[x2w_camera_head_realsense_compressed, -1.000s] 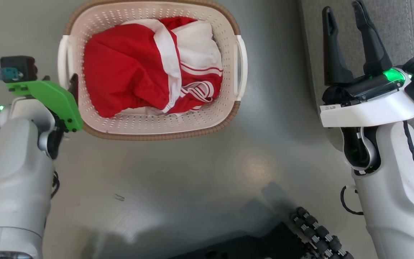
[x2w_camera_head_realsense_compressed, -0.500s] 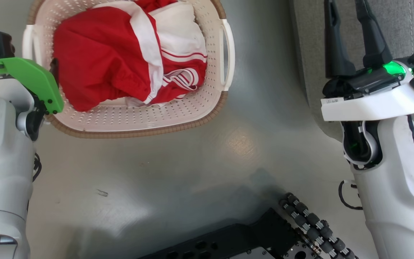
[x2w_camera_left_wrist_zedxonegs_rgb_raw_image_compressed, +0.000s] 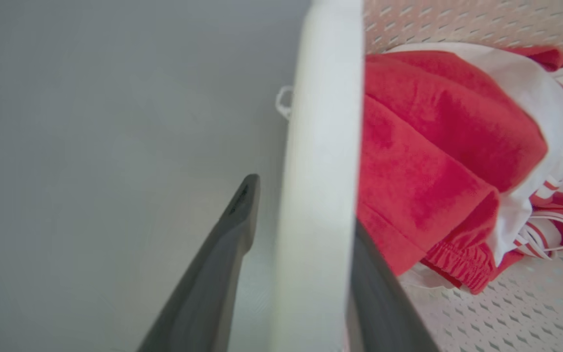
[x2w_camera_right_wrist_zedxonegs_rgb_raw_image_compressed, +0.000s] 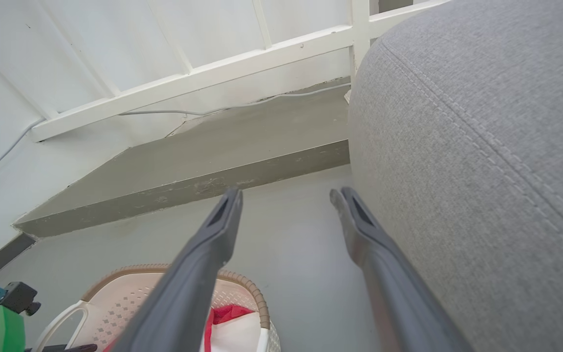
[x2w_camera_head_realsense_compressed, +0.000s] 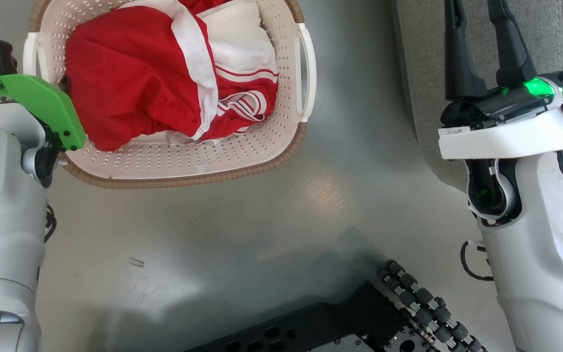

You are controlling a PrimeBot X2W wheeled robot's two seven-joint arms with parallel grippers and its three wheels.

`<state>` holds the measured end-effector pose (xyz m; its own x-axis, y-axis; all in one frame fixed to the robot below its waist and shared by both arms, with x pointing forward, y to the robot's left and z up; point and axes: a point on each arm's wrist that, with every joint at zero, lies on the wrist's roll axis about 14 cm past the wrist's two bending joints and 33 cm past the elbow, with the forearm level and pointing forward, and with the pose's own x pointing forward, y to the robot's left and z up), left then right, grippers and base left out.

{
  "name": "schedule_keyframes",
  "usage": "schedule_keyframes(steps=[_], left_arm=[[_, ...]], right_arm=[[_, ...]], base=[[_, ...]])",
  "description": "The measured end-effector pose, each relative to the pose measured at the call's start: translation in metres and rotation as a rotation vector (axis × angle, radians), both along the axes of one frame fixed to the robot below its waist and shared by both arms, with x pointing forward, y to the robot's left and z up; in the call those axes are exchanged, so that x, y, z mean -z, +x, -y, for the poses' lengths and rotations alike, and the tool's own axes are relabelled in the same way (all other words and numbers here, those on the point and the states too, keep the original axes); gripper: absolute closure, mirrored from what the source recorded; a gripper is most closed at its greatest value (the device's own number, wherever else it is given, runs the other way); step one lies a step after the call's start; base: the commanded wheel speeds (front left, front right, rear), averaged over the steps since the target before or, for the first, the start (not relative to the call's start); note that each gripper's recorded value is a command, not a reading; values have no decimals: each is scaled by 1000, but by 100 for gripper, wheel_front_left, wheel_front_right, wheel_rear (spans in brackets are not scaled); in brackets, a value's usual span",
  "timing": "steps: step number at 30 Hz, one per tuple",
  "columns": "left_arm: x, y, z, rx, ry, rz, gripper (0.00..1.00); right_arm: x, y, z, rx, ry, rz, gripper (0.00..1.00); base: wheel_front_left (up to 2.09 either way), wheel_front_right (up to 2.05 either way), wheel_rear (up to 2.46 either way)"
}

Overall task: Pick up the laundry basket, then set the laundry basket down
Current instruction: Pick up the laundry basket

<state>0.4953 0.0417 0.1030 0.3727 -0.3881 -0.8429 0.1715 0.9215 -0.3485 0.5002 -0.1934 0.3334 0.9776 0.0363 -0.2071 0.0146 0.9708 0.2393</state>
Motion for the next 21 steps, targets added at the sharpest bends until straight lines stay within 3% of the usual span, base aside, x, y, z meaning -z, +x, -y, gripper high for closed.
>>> schedule_keyframes(steps=[2, 3, 4, 5, 21], left_arm=[[-2, 1, 1, -4, -3, 6, 62], [-3, 1, 1, -5, -4, 5, 62], [-3, 1, 1, -10, -5, 7, 70], [-4, 1, 0, -14, -4, 9, 99], [-37, 8, 8, -164, -81, 67, 100]], right_arm=[[-1, 1, -1, -2, 2, 5, 0], [-2, 2, -1, -3, 2, 7, 0], [-3, 3, -2, -5, 3, 11, 0], [-4, 4, -2, -6, 4, 15, 0], [-22, 9, -11, -20, 26, 55, 0]], base=[[0, 0, 0], [0, 0, 0], [0, 0, 0], [0, 0, 0], [0, 0, 0]])
